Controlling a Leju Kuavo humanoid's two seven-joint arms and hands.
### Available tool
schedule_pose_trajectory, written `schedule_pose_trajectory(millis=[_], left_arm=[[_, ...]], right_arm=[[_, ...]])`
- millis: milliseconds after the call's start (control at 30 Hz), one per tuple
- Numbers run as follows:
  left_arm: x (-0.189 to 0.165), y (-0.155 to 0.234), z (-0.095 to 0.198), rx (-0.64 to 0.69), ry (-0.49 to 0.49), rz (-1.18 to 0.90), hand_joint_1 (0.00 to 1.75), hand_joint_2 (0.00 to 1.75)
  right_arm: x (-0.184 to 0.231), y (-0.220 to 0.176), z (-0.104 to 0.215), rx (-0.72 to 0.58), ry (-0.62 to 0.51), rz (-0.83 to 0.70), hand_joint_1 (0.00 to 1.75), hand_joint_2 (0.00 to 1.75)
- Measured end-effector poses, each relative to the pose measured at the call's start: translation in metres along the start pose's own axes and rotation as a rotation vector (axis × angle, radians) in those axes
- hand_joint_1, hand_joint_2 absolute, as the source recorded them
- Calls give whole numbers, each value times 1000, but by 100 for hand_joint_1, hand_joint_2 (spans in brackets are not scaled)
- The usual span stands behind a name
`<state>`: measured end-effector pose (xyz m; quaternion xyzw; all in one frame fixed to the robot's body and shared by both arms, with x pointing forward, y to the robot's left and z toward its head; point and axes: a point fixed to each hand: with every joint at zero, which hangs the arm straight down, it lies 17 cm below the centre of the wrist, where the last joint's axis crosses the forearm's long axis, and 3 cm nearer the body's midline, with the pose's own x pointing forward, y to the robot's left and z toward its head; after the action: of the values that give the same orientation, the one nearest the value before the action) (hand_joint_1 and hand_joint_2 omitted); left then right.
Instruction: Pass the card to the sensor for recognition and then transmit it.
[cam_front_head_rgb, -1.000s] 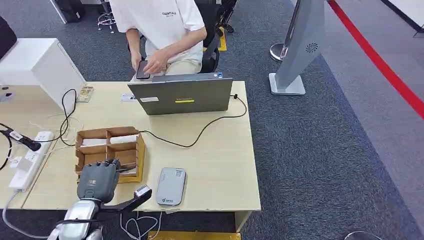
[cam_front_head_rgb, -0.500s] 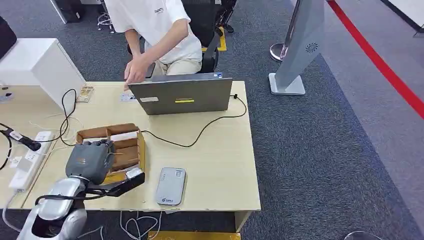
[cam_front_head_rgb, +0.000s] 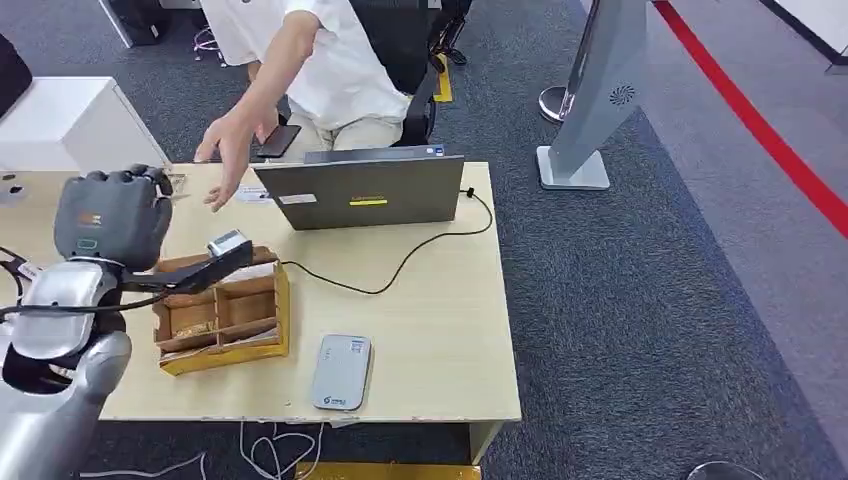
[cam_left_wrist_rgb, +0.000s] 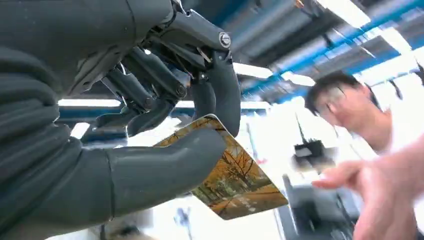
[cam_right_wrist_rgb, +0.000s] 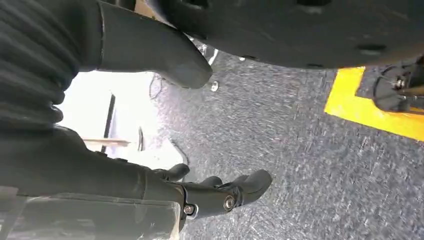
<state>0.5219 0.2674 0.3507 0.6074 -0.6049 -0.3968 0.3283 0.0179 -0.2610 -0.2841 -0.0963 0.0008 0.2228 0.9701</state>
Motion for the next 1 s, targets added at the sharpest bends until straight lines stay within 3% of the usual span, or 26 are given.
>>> schedule_pose_trajectory(millis=[300,500,700,733,1000], left_arm=[[-8,-10,-12,130,26,-65,175,175],[-19,-51,-10,57,55,-57,175,175],[-16,-67,-8,4,60,-43,175,175],[-16,-68,-8,1,62,-41,0,175],[-9,-78,-6,-43,55,-20,0,175]], right_arm=[[0,0,0,1,-7,64,0,175],[-3,1,0,5,4,73,0,175],[-4,1,0,5,4,80,0,175],[-4,1,0,4,4,82,0,175],[-3,1,0,5,-3,82,0,175]])
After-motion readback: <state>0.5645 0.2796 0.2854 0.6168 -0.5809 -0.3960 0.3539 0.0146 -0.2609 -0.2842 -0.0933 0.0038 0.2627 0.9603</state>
